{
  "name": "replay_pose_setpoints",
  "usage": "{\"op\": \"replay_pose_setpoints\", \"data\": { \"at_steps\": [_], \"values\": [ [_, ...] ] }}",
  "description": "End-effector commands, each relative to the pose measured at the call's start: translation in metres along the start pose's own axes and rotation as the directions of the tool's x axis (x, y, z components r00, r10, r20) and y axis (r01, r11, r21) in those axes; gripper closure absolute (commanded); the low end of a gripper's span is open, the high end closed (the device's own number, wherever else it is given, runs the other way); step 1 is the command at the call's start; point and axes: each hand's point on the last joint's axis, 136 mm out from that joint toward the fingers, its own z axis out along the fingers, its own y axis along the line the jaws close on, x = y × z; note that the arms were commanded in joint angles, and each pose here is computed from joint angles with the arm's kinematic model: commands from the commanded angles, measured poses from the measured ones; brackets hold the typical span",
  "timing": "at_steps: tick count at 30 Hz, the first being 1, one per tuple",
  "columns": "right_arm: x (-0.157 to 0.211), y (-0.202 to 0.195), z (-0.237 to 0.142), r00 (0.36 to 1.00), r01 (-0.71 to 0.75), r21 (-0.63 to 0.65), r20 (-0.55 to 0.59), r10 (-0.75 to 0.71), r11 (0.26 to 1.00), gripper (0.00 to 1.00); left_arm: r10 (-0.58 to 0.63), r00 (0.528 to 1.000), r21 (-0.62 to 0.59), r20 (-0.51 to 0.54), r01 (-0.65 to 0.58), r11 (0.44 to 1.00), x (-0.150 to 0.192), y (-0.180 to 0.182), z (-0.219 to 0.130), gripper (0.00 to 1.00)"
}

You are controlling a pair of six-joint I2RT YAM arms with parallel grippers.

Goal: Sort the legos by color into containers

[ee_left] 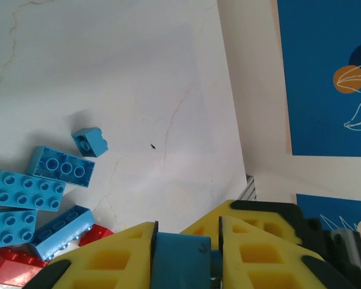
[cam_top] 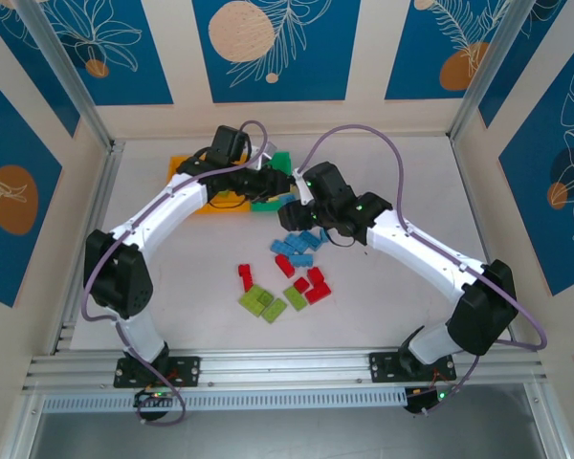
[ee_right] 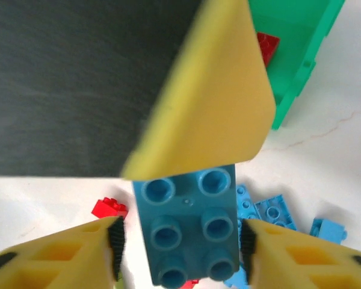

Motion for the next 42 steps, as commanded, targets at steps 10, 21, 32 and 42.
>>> {"op": "replay_pose_setpoints", "data": {
  "at_steps": [10,21,32,42],
  "values": [
    [-0.016,-0.022,-0.055,0.974,-0.185,0.004,0.133,0.183,0.983,0.27,0.176,0.887,-0.569,0.427,0.112,0.815,-0.109,0.144,-0.165,0.94],
    [0.013,-0.047,-0.038,0.961,-0.277,0.084,0.038,0.274,0.957,0.27,0.113,0.910,-0.667,0.400,0.205,0.716,-0.151,0.253,-0.167,0.77],
    [0.046,-0.076,-0.028,0.899,-0.419,0.191,-0.053,0.436,0.888,0.26,0.172,0.897,-0.680,0.408,0.173,0.713,-0.159,0.229,-0.186,0.48],
    [0.102,-0.092,0.000,0.806,-0.466,0.318,-0.233,0.544,0.826,0.27,0.452,0.801,-0.487,0.393,-0.235,0.841,-0.085,0.053,-0.182,0.56]
  ]
}}
